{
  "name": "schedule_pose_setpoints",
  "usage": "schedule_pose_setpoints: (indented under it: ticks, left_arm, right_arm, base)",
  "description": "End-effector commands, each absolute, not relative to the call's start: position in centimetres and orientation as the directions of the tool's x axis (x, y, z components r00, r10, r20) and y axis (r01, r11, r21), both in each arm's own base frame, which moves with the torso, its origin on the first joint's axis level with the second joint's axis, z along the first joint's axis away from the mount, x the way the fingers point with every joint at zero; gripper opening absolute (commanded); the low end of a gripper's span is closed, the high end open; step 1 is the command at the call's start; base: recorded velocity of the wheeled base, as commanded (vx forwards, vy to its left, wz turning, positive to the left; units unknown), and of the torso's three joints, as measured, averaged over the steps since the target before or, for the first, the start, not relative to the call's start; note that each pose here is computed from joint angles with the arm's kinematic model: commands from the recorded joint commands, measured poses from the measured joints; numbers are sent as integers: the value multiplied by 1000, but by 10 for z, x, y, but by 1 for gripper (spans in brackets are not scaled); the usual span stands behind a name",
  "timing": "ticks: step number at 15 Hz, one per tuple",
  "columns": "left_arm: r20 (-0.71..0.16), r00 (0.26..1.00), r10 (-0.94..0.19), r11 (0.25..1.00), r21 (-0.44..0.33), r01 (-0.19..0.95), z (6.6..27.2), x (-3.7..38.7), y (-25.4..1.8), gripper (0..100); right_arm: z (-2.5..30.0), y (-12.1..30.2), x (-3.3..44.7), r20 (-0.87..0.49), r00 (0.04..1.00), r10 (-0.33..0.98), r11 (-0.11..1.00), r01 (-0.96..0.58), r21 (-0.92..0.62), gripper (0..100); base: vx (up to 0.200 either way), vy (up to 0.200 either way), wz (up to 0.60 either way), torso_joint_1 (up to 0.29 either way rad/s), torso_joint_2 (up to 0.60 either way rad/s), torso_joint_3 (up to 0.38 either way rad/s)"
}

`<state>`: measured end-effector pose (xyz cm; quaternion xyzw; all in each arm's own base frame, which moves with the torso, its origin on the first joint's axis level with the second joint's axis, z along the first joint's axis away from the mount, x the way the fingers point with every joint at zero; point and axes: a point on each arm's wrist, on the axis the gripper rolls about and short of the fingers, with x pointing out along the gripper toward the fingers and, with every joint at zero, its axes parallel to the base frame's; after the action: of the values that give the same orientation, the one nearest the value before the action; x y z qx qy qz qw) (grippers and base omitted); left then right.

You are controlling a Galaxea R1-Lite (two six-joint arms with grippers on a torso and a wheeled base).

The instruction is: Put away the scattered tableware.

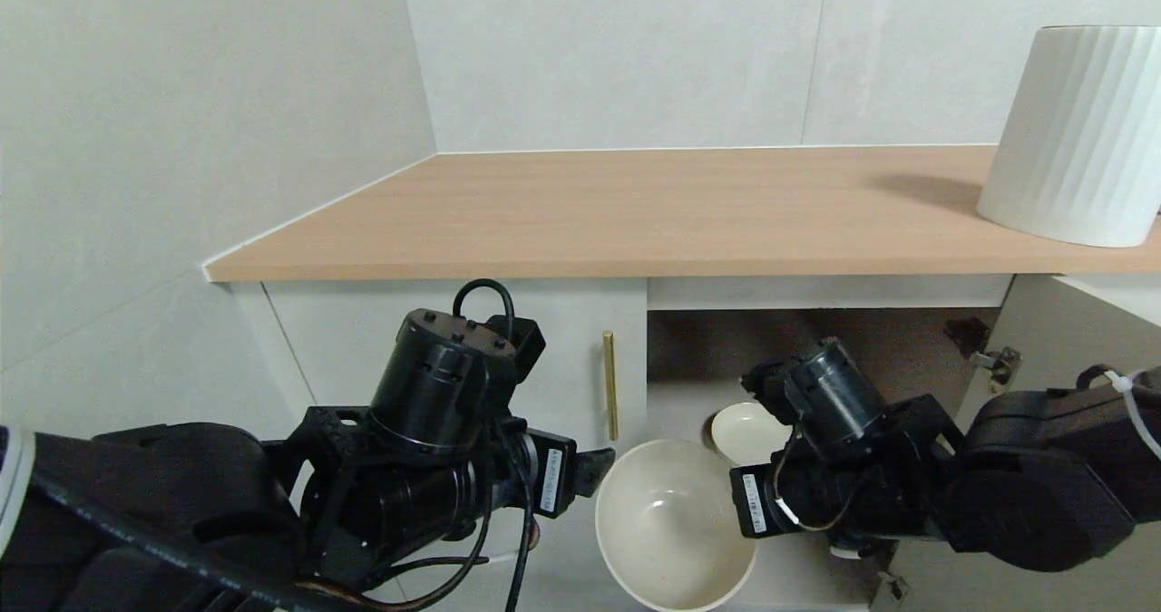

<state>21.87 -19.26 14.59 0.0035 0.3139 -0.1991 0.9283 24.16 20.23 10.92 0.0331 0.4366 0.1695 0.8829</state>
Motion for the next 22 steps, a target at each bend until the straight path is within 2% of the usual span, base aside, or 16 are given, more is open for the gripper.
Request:
schedule_pose_setpoints:
  ticks: [1, 3, 5, 7, 9, 14, 22]
  left_arm:
    - [-570, 733, -371, 921, -124, 370, 151, 218, -190, 100]
    - [-568, 736, -367, 923, -124, 365, 151, 219, -189, 100]
    - [-567, 739, -364, 925, -126, 359, 152, 220, -187, 100]
    - [-568, 739, -362, 926, -124, 357, 152, 220, -187, 100]
    - [-567, 740, -362, 925, -125, 358, 152, 220, -187, 100]
    - [-570, 738, -361, 926, -123, 358, 151, 220, -187, 100]
    - [-576, 734, -360, 926, -122, 358, 149, 221, -188, 100]
  right_arm:
    - [87, 185, 265, -800, 547, 247, 968, -175, 180, 0]
    - [74, 174, 286, -796, 566, 214, 976, -101, 191, 0]
    - [53, 166, 312, -757, 628, 182, 968, 20, 250, 0]
    - [41, 163, 329, -683, 717, 139, 961, 69, 268, 0]
    - [34, 154, 341, -647, 756, 106, 953, 109, 284, 0]
    - [22, 126, 369, -634, 773, 22, 937, 206, 283, 0]
    - [10, 114, 381, -645, 764, -15, 935, 240, 262, 0]
  base:
    - [0, 0, 0, 0, 0, 0]
    - [0, 0, 0, 0, 0, 0]
    - [0, 0, 0, 0, 0, 0]
    - [0, 0, 0, 0, 0, 0]
    - [0, 0, 0, 0, 0, 0]
    - [0, 0, 0, 0, 0, 0]
    - [0, 0, 0, 0, 0, 0]
